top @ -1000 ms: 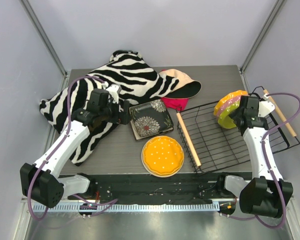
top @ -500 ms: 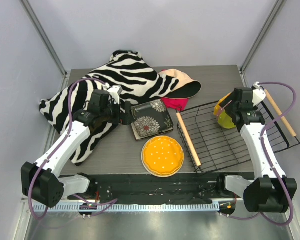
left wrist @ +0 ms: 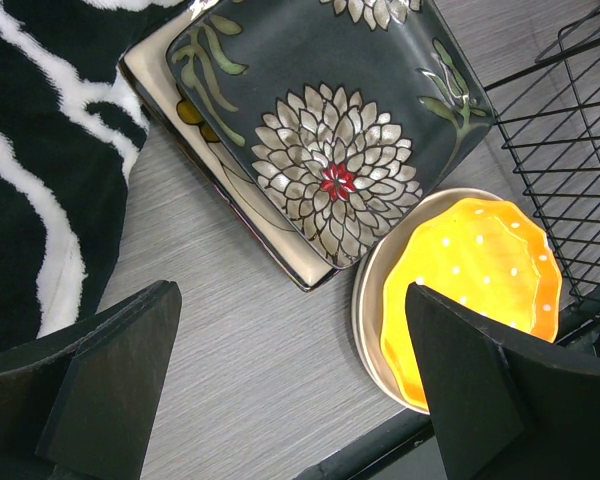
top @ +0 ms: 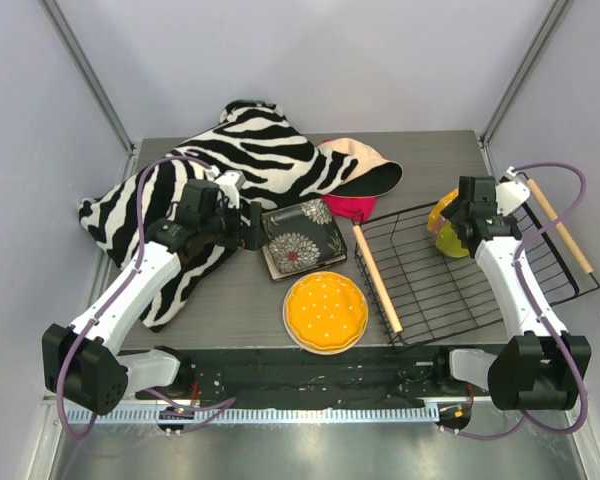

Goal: Unload the plates from the dish rack
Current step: Unload the plate from the dish rack.

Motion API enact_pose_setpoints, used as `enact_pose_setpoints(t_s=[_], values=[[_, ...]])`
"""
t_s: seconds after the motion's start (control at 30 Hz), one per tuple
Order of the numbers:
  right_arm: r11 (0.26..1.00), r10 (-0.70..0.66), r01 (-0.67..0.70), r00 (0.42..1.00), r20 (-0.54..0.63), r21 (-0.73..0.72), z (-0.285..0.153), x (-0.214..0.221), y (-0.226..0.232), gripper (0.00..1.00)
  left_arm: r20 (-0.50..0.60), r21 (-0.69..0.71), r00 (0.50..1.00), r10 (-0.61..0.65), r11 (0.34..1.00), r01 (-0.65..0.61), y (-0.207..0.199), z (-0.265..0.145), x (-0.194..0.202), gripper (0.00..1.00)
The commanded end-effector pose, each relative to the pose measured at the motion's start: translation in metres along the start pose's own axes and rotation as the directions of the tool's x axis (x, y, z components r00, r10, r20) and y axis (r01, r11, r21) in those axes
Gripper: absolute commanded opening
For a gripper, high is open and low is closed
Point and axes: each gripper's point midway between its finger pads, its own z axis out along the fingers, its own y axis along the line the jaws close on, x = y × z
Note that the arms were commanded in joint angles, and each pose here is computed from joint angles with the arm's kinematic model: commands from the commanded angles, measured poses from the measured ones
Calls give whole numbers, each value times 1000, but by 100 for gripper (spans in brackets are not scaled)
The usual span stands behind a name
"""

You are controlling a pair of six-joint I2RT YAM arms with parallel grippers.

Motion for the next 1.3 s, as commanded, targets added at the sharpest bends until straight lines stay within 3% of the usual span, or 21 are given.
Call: enact_pose_setpoints(t_s=[0.0, 0.37, 1.07, 1.27], values=[[998, 13, -18, 997, 72, 62, -10, -11, -19, 77, 32, 19, 999, 18, 1000, -18, -4, -4, -9, 100], [991, -23, 17, 999, 41, 132, -20, 6, -48, 76, 37, 24, 999, 32, 999, -33, -6, -8, -10, 100], [972, -33, 29, 999, 10, 234, 20, 33, -63, 71, 42, 5, 998, 50, 999, -50, -3, -12, -10, 100], [965, -33, 9, 996, 87, 263, 25, 17, -65, 56, 42, 3, 998, 56, 998, -56, -3, -13, -9, 100]])
